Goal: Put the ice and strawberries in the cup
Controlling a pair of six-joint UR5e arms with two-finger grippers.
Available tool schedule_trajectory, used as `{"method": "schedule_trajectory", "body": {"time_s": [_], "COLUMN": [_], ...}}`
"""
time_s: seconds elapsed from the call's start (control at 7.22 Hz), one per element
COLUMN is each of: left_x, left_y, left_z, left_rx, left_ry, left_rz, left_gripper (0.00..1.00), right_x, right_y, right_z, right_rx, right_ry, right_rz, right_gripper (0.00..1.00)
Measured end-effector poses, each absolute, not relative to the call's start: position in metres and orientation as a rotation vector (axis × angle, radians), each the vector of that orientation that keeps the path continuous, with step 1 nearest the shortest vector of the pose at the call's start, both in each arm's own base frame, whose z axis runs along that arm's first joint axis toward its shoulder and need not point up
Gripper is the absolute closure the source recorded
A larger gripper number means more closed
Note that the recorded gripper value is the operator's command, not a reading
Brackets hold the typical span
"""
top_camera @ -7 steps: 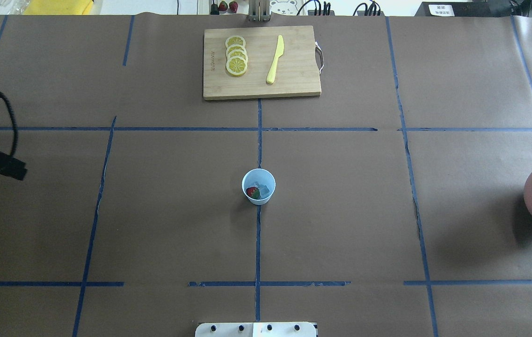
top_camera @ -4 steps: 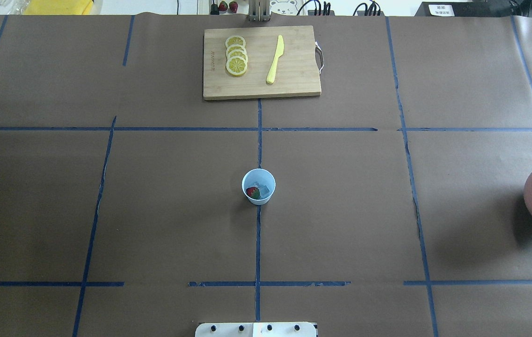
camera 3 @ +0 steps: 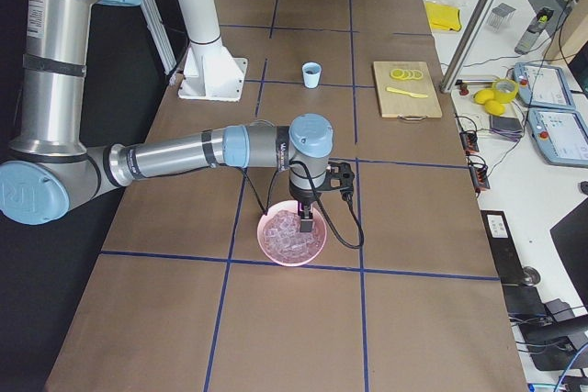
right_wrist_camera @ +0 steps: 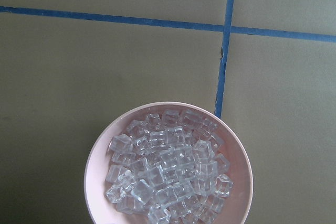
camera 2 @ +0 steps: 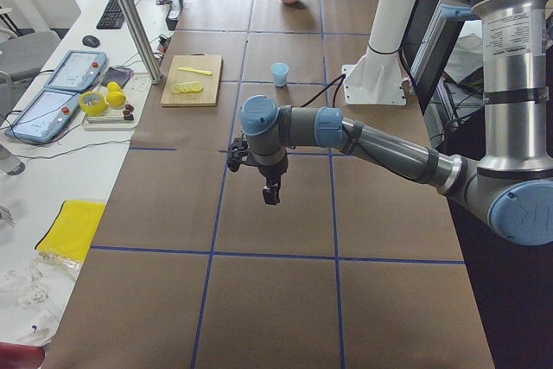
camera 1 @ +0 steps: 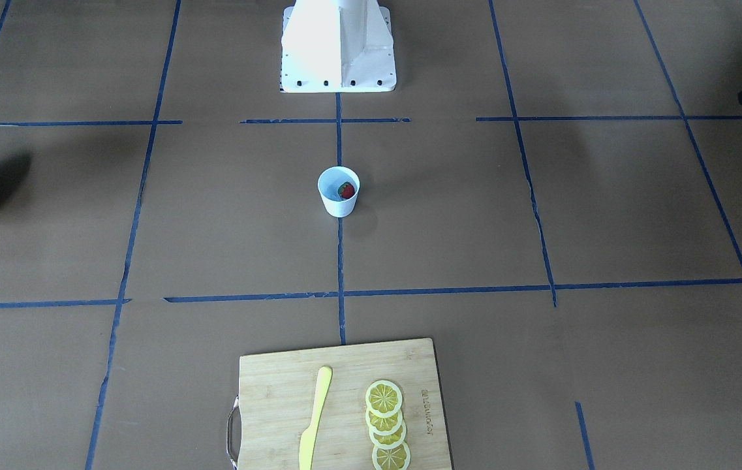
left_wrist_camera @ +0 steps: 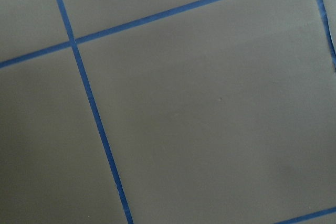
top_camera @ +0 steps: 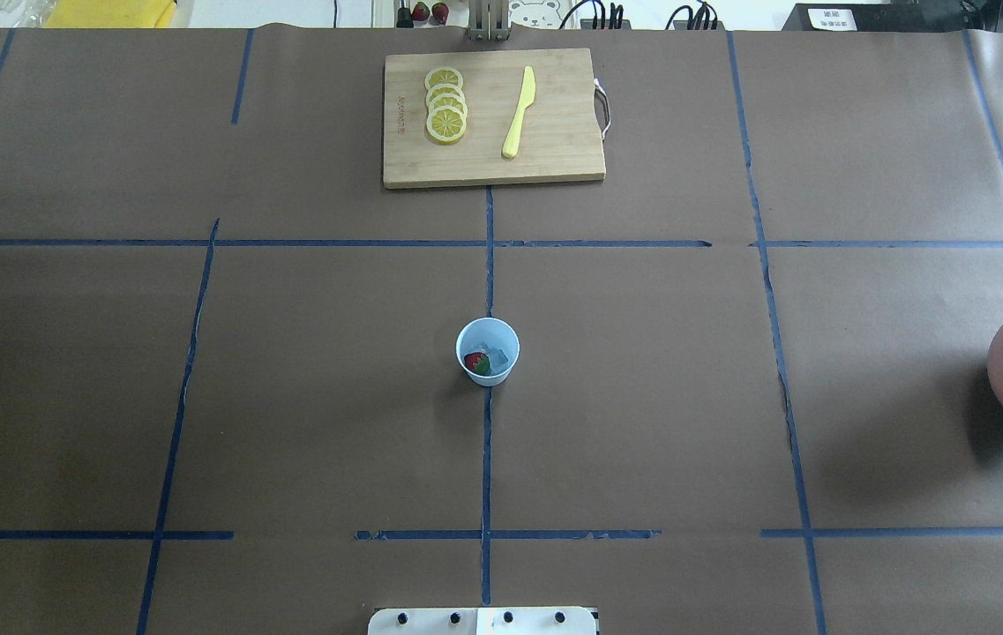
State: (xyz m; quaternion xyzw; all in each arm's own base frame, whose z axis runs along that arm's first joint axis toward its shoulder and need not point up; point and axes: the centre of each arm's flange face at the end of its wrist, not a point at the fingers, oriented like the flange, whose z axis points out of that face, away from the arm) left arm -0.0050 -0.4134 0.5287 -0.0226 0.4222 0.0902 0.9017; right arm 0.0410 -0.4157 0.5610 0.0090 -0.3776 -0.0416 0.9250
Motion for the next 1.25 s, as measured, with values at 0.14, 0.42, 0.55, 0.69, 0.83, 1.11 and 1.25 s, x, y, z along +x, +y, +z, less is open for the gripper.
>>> {"method": "schedule_trajectory", "body": {"time_s": [0.14, 0.42, 0.55, 0.69, 0.83, 1.11, 1.25], "left_x": [-0.008, -0.011, -0.014, -0.023, -0.034, -0.047, -0.051], "left_y": [-0.408, -0.394, -0.392, -0.392, -0.392, -0.390, -0.391], "left_z": [0.537, 0.547, 0.550, 0.558, 0.569, 0.594, 0.600], "left_rx": [-0.064, -0.084, -0.081, -0.073, -0.069, -0.088, -0.104], "left_ry": [0.857, 0.844, 0.843, 0.845, 0.848, 0.854, 0.855], "left_rz": [0.173, 0.166, 0.173, 0.180, 0.177, 0.158, 0.133], "left_gripper": [0.00, 0.00, 0.00, 0.00, 0.00, 0.00, 0.00], "right_x": [0.041, 0.041, 0.041, 0.040, 0.039, 0.038, 0.039], "right_y": [-0.413, -0.405, -0.404, -0.404, -0.403, -0.398, -0.396], "right_z": [0.559, 0.555, 0.555, 0.555, 0.556, 0.565, 0.572], "right_rx": [0.021, 0.026, 0.027, 0.025, 0.022, 0.018, 0.017], "right_ry": [-0.776, -0.778, -0.778, -0.778, -0.778, -0.777, -0.778], "right_rz": [-0.087, -0.091, -0.092, -0.095, -0.098, -0.129, -0.162], "right_gripper": [0.00, 0.00, 0.00, 0.00, 0.00, 0.00, 0.00]}}
